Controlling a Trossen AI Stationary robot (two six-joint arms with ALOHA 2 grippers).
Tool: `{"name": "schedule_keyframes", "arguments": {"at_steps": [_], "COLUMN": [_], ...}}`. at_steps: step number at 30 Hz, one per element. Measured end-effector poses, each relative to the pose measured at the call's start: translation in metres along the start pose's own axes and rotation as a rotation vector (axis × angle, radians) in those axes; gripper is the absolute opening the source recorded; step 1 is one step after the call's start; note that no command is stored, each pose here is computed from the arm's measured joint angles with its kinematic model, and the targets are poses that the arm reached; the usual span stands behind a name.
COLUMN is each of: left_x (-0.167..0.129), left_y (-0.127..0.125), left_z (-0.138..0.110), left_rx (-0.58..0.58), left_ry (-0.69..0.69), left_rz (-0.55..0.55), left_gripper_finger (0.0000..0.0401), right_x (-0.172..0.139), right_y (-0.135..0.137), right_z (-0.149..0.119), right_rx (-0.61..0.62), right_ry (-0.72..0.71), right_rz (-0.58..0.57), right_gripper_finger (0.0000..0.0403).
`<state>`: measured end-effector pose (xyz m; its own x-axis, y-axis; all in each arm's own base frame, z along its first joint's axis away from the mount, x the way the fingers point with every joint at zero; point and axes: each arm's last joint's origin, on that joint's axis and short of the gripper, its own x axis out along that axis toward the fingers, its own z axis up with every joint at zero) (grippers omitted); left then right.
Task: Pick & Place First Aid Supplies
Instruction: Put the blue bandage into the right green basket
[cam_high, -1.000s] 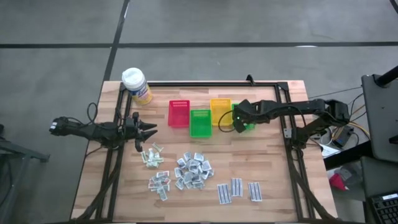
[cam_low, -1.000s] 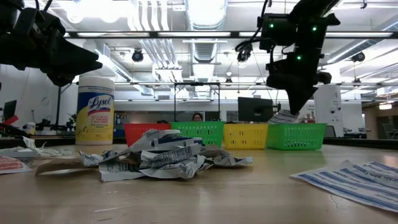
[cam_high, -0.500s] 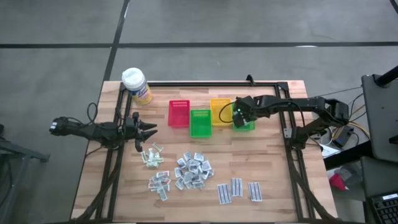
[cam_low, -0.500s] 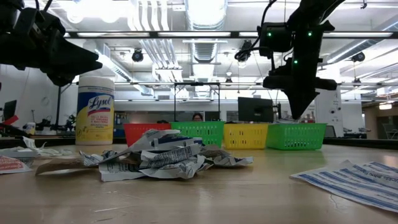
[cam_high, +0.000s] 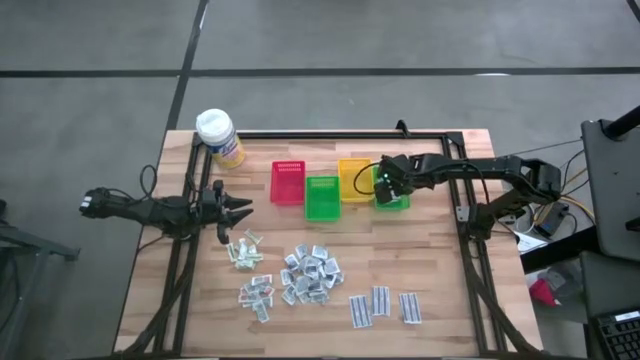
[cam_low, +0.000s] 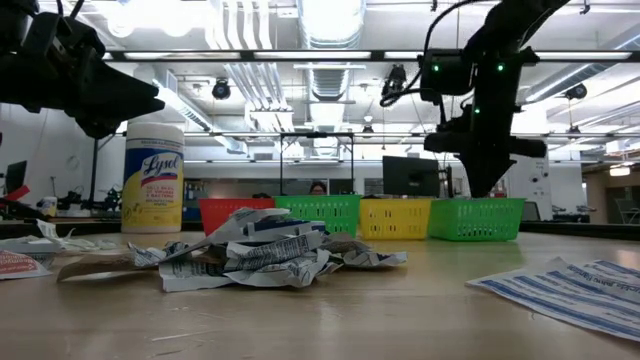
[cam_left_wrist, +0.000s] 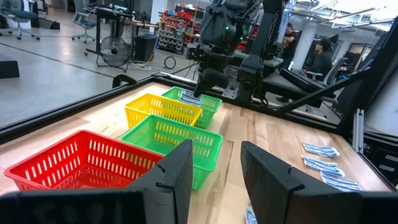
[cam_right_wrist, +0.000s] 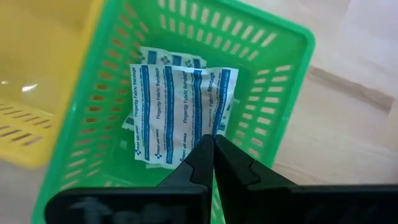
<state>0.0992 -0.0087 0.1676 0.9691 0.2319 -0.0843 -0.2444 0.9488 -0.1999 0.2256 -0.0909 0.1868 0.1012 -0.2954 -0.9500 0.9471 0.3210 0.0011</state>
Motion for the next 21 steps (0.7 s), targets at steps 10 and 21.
{"name": "schedule_keyframes", "arguments": {"at_steps": [10,21], "left_x": [0.0,0.0], "left_y": [0.0,0.0], "left_z": [0.0,0.0], "left_rx": [-0.001,0.0], "left_ry": [0.0,0.0], "left_rz": [0.0,0.0], "left_gripper_finger": [0.0131,0.0131], "right_x": [0.0044,0.0045], "right_y": [-0.0017,0.0002], "right_z": [-0.0012,0.0022], "right_rx": [-0.058,-0.094], "right_ry": [-0.009,-0.041], "right_rz": [-0.001,0.017], "right_gripper_finger": [0.0009,0.0061]}}
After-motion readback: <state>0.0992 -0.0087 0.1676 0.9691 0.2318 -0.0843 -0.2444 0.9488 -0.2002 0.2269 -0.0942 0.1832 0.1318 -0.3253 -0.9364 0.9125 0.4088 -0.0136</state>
